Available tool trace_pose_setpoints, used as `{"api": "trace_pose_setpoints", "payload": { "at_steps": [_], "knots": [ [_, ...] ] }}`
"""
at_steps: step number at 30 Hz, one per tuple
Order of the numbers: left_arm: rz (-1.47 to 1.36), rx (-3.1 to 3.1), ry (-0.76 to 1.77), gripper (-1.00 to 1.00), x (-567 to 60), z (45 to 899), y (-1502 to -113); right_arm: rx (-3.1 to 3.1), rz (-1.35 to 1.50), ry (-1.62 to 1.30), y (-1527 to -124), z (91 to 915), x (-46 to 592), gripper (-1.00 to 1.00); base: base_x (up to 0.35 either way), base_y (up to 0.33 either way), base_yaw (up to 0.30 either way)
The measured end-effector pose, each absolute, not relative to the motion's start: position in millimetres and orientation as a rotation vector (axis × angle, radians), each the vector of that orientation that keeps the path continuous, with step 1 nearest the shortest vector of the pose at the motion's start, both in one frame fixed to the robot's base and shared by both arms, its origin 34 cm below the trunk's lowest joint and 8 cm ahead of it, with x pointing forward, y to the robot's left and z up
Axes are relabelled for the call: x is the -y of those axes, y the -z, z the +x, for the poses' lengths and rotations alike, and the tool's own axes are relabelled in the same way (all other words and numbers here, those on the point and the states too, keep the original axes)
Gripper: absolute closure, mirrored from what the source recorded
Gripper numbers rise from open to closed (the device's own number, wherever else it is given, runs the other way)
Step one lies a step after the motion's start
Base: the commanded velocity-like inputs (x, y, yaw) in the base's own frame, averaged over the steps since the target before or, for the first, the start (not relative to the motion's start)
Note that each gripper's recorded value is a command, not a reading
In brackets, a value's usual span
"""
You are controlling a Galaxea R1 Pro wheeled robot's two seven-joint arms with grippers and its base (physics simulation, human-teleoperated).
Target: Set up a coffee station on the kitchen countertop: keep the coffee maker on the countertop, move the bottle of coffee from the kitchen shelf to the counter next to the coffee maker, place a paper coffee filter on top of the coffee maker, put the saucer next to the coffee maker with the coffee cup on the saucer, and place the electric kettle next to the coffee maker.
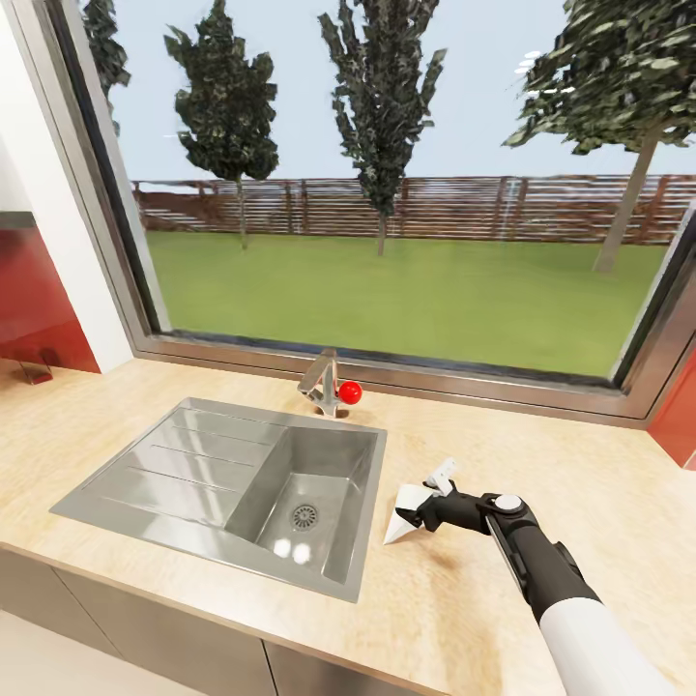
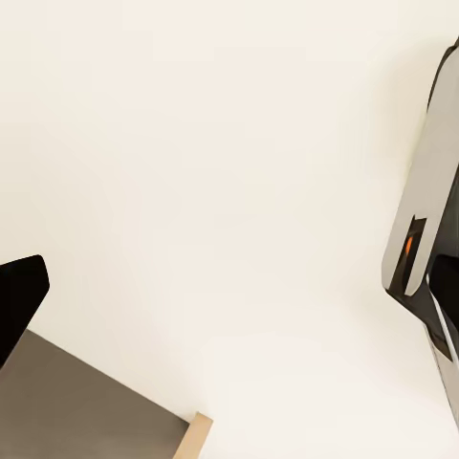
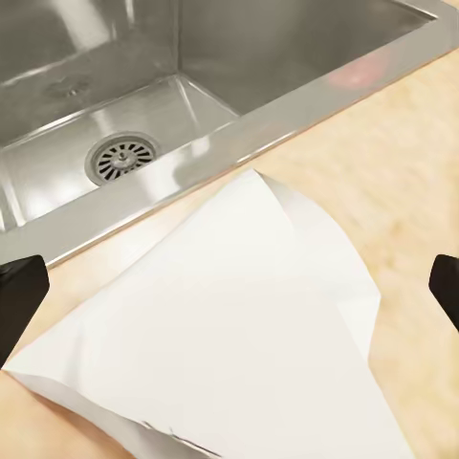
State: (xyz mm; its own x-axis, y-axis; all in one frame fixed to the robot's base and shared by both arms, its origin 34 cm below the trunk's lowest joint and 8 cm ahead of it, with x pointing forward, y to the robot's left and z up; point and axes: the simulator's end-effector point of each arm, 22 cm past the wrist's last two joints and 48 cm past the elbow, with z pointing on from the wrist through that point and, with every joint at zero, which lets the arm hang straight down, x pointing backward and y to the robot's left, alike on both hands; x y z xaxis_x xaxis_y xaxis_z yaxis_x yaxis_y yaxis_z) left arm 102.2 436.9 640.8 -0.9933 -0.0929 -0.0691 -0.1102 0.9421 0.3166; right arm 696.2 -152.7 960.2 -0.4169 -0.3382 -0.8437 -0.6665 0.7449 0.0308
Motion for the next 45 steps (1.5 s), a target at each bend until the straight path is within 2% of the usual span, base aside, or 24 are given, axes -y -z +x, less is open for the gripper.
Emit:
{"api": "trace_pose_setpoints", "payload": {
  "at_steps": [19, 20, 45],
  "knots": [
    [-0.158, -3.043, -0.501, -1.00, -437, 103, -641, -2.074, -0.752, -0.485, -943, 688, 150, -1.00, 0.000, 0.000, 0.000],
    [-0.158, -3.042, -0.501, -1.00, -437, 103, -641, -2.075, -0.752, -0.486, -943, 688, 150, 1.00, 0.000, 0.000, 0.000],
    [-0.157, -3.042, -0.500, -1.00, -437, 103, -641, -2.094, -0.798, -0.503, -931, 678, 139, 1.00, 0.000, 0.000, 0.000]
  ]
}}
